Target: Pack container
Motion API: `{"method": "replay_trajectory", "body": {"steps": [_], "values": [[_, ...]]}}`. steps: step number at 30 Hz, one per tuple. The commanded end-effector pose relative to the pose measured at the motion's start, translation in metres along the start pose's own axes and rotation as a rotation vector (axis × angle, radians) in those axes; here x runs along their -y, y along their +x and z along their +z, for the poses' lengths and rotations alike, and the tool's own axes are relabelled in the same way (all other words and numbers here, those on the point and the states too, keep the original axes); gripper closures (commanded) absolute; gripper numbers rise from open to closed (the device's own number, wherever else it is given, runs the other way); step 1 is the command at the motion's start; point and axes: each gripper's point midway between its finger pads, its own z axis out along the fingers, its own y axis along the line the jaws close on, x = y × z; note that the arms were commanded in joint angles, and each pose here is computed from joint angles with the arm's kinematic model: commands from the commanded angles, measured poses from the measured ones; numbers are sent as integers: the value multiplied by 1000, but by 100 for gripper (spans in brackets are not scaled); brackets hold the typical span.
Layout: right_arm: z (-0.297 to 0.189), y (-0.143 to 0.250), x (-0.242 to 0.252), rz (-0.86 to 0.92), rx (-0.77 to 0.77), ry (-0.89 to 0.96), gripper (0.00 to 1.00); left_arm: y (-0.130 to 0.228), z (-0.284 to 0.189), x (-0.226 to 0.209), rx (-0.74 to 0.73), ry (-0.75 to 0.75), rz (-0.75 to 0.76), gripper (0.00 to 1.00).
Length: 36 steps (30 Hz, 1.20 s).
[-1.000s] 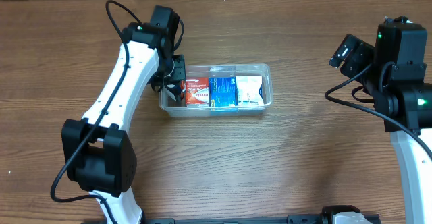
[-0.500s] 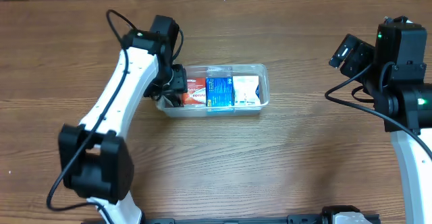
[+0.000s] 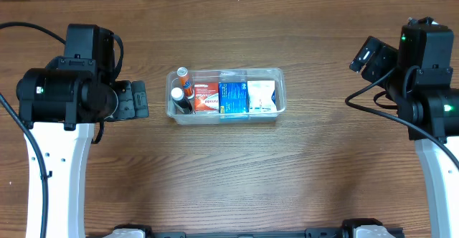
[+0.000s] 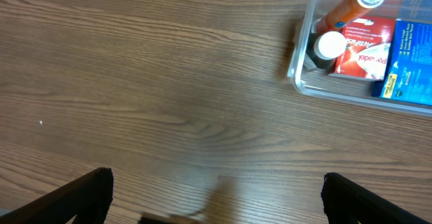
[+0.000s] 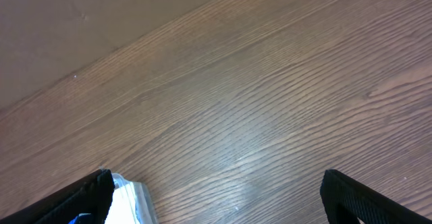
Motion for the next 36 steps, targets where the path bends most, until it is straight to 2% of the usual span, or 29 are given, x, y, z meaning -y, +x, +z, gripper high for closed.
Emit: {"method": "replay_trajectory", "body": {"steps": [1,6,9,12,13,14,15,17,21,26,36], "values": [[-3,-4,0,6,15,-4,0,-4,-6,-6,28,-23,15,0],[-3,-4,0,6,15,-4,0,-3,-6,-6,28,-22,17,0],[-3,-4,0,6,15,-4,0,5,-23,-9,74,-7,8,0],[-3,-4,0,6,15,-4,0,-4,-68,11,323,189,-33,0],[-3,-4,0,6,15,-4,0,-16,-91,18,507,247,-26,0],[-3,-4,0,6,15,-4,0,-14,-102,21,622,272,18,0],[-3,-4,0,6,15,-4,0,-6,-101,22,674,280,47,0],[-3,-4,0,6,15,-4,0,12,-85,23,693,295,59,0],[-3,-4,0,6,15,-4,0,67,5,37,711,354,79,0],[-3,-4,0,6,15,-4,0,109,71,49,734,405,105,0],[-3,-4,0,6,15,-4,0,141,149,55,676,380,119,0]]}}
